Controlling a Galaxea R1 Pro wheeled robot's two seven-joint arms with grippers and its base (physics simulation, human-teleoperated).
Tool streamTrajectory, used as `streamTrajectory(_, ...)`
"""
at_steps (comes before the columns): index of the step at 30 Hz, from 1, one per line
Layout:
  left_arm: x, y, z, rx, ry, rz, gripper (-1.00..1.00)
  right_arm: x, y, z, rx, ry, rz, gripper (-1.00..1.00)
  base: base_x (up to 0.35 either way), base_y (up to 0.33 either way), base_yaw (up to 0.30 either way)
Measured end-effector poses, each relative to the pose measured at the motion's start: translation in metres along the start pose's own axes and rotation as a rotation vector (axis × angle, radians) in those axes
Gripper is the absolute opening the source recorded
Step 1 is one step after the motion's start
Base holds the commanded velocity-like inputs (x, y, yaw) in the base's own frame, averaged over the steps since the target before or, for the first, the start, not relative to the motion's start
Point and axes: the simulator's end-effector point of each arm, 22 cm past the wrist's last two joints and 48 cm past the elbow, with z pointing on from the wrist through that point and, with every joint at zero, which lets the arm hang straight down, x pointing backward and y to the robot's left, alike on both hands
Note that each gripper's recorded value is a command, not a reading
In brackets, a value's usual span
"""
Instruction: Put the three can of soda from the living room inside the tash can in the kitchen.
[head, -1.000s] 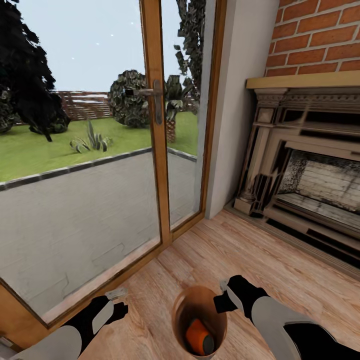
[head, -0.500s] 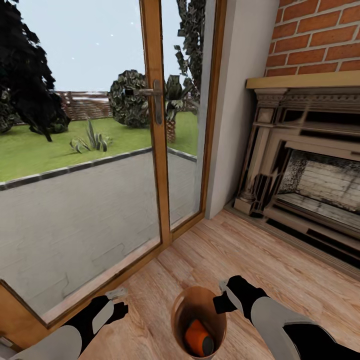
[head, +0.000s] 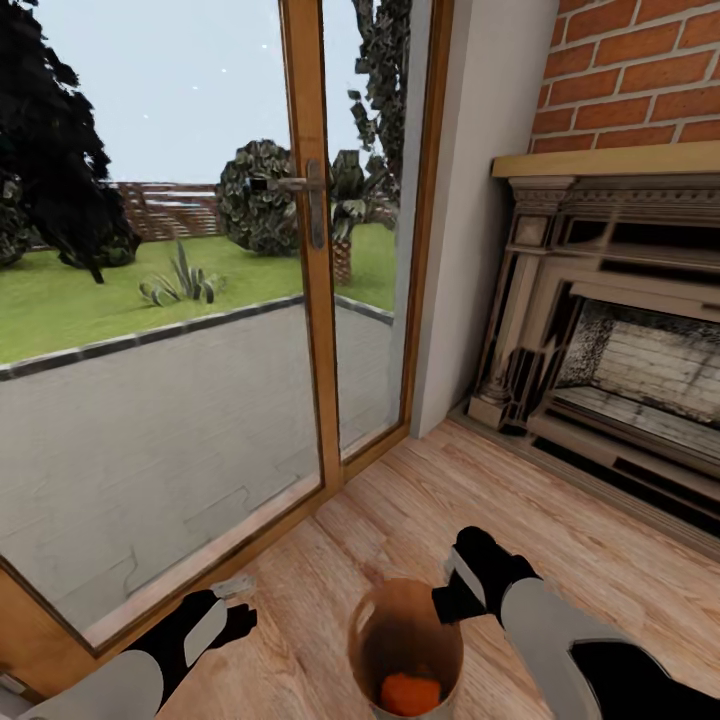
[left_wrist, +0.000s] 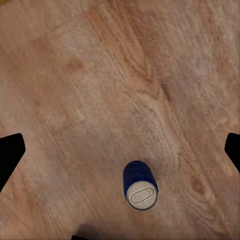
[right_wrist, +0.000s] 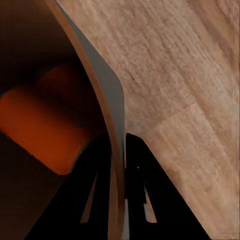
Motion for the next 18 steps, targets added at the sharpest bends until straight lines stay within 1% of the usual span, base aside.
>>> streamTrajectory(1, 0.001, 0.000, 0.000, -0.001, 0.002, -0.001, 1.00, -0.013, -0.004, -0.016, 0.006, -0.008, 0.013, -1.00, 0.000, 0.000, 0.000)
streamTrajectory(2, 0.001, 0.001, 0.000, -0.001, 0.002, -0.001, 1.00, -0.030, -0.006, -0.028, 0.009, -0.055, 0.018, -1.00, 0.000, 0.000, 0.000)
streamTrajectory(4, 0.001, 0.001, 0.000, -0.003, 0.003, -0.002, 1.00, -0.065, -0.011, -0.061, 0.013, -0.155, 0.033, -1.00, 0.000, 0.000, 0.000)
streamTrajectory(5, 0.001, 0.001, 0.000, -0.004, 0.003, -0.002, 1.00, -0.074, -0.012, -0.069, 0.011, -0.183, 0.038, -1.00, 0.000, 0.000, 0.000)
streamTrajectory(7, 0.001, 0.001, 0.000, -0.006, 0.003, -0.001, 1.00, -0.090, -0.021, -0.085, 0.006, -0.239, 0.066, -1.00, 0.000, 0.000, 0.000)
streamTrajectory(8, 0.001, 0.002, 0.000, -0.008, 0.003, -0.001, 1.00, -0.095, -0.027, -0.091, 0.003, -0.259, 0.085, -1.00, 0.000, 0.000, 0.000)
streamTrajectory(9, 0.001, 0.002, 0.000, -0.010, 0.004, -0.001, 1.00, -0.097, -0.037, -0.095, -0.006, -0.272, 0.122, -1.00, 0.000, 0.000, 0.000)
streamTrajectory(10, 0.001, 0.002, 0.000, -0.011, 0.003, -0.001, 1.00, -0.101, -0.046, -0.101, 0.006, -0.290, 0.134, -1.00, 0.000, 0.000, 0.000)
streamTrajectory(11, 0.001, 0.002, 0.000, -0.011, 0.003, -0.001, 1.00, -0.105, -0.055, -0.107, 0.014, -0.299, 0.151, -1.00, 0.000, 0.000, 0.000)
streamTrajectory(12, 0.001, 0.002, 0.000, -0.011, 0.003, -0.001, 1.00, -0.109, -0.060, -0.111, 0.025, -0.306, 0.154, -1.00, 0.000, 0.000, 0.000)
streamTrajectory(14, 0.001, 0.002, 0.000, -0.013, 0.003, -0.001, 1.00, -0.115, -0.064, -0.117, 0.013, -0.296, 0.172, -1.00, 0.000, 0.000, 0.000)
streamTrajectory(17, 0.002, 0.002, 0.000, -0.013, 0.003, 0.000, 1.00, -0.121, -0.062, -0.121, -0.039, -0.268, 0.199, -1.00, 0.000, 0.000, 0.000)
streamTrajectory(18, 0.002, 0.002, 0.000, -0.012, 0.004, -0.001, 1.00, -0.123, -0.065, -0.125, -0.058, -0.251, 0.217, -1.00, 0.000, 0.000, 0.000)
